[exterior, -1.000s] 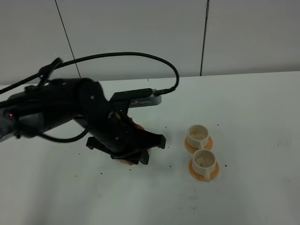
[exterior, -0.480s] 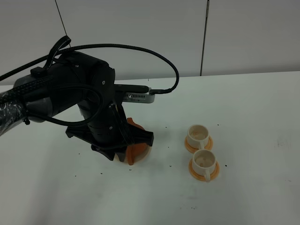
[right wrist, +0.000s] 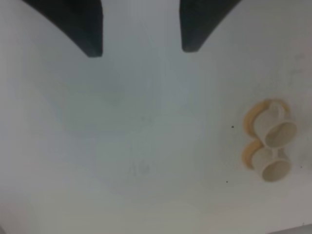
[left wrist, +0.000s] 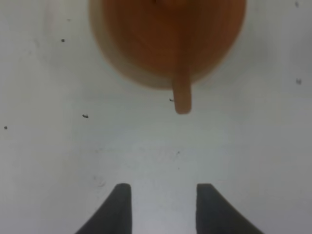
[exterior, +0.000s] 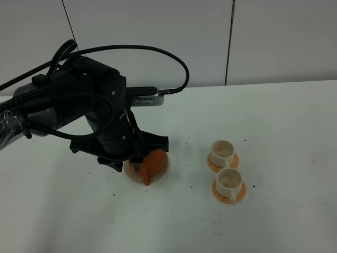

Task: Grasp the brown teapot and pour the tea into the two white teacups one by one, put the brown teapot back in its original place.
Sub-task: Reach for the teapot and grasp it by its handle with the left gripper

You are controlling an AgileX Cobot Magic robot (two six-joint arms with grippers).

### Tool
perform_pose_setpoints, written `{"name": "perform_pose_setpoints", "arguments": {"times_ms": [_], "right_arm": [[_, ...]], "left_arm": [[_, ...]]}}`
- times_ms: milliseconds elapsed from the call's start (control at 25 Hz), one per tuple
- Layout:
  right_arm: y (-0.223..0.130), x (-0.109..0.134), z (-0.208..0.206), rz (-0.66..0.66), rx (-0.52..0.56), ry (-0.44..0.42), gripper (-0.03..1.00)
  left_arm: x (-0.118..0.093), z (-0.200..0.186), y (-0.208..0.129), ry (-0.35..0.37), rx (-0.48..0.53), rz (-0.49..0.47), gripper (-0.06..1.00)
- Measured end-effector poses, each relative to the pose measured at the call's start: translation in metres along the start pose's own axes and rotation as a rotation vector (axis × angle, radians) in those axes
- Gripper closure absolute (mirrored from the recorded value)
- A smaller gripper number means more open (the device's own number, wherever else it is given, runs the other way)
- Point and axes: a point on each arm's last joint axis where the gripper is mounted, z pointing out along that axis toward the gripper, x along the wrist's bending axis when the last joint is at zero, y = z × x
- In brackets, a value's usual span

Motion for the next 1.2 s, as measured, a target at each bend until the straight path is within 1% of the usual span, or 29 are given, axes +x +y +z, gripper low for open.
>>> {"name": "perform_pose_setpoints", "arguments": {"times_ms": [120,320,440,600,760,1000,1200], "right_arm": [[0.000,0.000,0.000,-0.001,0.000,0.000,0.61],[0.000,0.000,0.000,0.000,0.000,0.000,0.61],[0.000,0.000,0.000,0.000,0.000,0.000,0.61],[0.000,0.000,0.000,0.000,0.000,0.000,0.61],[0.000,0.000,0.000,0.001,0.000,0.000,0.61],[0.000,0.000,0.000,0.001,0.000,0.000,0.61],[0.000,0.000,0.000,0.001,0.000,0.000,0.61]], "left_arm": [[0.001,0.000,0.001,-0.001,-0.004,-0.053,0.54],[0.005,0.012,0.003,0.013,0.018,-0.091,0.53],[0.004,0.023,0.003,0.017,0.033,-0.094,0.53],[-0.001,0.033,0.005,-0.014,0.035,-0.108,0.53],[-0.003,0.043,0.005,-0.020,0.041,-0.110,0.53],[0.000,0.045,0.006,-0.017,0.043,-0.115,0.53],[0.002,0.045,0.008,-0.009,0.028,-0.089,0.53]]}}
